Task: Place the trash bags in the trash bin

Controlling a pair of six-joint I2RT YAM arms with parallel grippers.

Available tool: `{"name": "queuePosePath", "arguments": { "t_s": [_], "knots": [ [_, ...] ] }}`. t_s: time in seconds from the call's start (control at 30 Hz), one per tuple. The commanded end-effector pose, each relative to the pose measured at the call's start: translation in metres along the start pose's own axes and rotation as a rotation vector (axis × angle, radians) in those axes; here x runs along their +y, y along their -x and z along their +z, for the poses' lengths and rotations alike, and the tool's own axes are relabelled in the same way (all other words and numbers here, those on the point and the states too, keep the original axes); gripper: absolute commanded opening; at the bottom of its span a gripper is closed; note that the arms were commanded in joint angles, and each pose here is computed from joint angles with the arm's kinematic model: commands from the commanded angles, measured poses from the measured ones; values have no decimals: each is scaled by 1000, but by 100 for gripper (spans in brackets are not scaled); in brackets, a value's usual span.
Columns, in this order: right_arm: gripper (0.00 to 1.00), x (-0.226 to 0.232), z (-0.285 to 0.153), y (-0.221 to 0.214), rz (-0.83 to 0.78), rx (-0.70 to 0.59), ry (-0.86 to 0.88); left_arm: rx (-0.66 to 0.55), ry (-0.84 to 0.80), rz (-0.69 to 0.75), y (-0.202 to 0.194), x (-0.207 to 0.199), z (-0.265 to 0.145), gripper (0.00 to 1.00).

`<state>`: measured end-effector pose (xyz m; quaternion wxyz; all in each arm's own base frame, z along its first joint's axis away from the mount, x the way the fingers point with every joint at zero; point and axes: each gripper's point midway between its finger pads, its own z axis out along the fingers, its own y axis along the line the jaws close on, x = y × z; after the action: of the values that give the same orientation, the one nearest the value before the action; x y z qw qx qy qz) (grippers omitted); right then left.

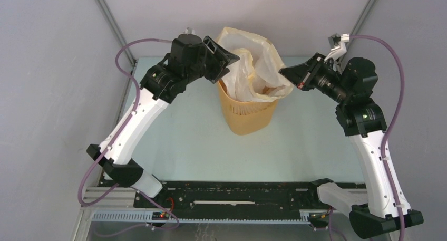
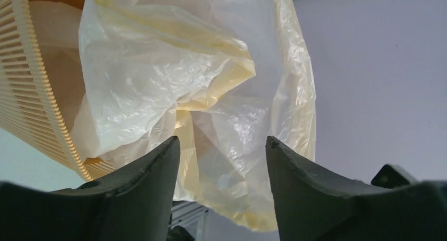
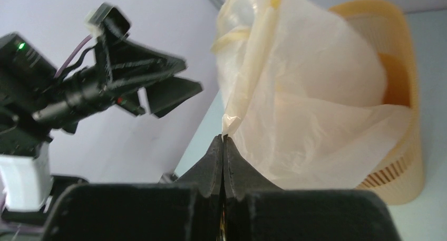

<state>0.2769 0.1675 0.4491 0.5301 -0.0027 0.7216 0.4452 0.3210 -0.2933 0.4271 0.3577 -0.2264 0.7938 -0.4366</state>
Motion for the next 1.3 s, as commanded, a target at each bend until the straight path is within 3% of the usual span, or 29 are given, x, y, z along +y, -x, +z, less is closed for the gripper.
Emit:
{"name": "queuePosePath", "arguments": {
  "t_s": [0.0, 0.2, 0.3, 0.43, 0.57, 1.0, 1.27],
  "knots": [
    [0, 28, 3, -7, 1, 35, 128, -75, 2, -208, 13, -18, 2, 69],
    [0, 33, -5, -11, -124, 40, 71, -177, 69, -290, 29, -12, 0, 78],
    [0, 34, -7, -12, -139, 41, 68, -202, 251, -464, 26, 20, -6, 68],
    [0, 35, -7, -13, -141, 39, 74, -200, 223, -536, 32, 4, -2, 66],
    [0, 37, -10, -13, -146, 29, 80, -185, 245, -618, 31, 9, 15, 58],
    [0, 37, -21, -12, -143, 8, 75, -230, 237, -655, 47, 15, 46, 60],
    [0, 32, -16, -17, -129, 18, 73, -228, 133, -621, 40, -20, 23, 64]
  ]
}}
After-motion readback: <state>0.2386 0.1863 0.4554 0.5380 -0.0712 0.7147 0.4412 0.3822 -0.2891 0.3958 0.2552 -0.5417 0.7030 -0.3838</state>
